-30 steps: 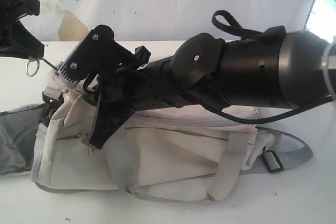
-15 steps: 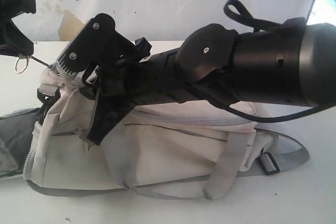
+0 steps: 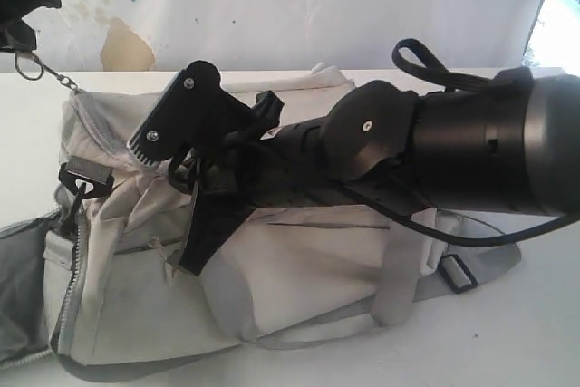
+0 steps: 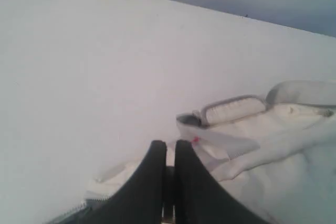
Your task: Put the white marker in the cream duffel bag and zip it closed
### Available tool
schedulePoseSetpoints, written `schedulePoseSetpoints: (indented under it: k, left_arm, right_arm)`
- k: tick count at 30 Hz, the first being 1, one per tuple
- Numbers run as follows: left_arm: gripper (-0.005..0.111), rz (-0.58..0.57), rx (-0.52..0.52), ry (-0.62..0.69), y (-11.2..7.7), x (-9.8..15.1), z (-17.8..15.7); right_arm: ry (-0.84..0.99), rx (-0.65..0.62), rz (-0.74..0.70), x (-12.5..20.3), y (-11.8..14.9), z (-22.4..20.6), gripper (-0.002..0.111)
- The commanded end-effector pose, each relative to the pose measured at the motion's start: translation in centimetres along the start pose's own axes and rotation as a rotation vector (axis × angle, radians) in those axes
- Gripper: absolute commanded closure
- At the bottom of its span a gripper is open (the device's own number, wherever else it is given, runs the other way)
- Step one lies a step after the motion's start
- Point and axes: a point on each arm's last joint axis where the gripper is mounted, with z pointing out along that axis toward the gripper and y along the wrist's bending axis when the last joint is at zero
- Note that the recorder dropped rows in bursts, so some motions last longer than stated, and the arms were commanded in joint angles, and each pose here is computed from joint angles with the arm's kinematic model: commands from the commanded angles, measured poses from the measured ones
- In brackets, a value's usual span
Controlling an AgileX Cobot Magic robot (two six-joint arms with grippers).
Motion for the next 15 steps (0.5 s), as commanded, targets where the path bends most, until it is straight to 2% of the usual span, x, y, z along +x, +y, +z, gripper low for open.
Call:
schedulePoseSetpoints:
  k: [1, 6, 15]
  left_arm:
    - [0.107, 0.116, -0.023, -0.184, 0.6, -2.2, 1.4]
    - [0.107, 0.119, -0.009, -0.208, 0.6, -2.2, 4.1]
    - [0.107, 0.124, 0.0, -0.232, 0.4, -2.8, 5.8]
  right_arm:
    - [0.028, 0.069, 0.0, 1.3, -0.7, 0.2, 0.108]
    - [0.016, 0.229, -0.002, 1.5, -2.0, 0.7, 0.108]
    - [0.073, 0.294, 0.005, 3.5, -3.1, 2.3, 0.108]
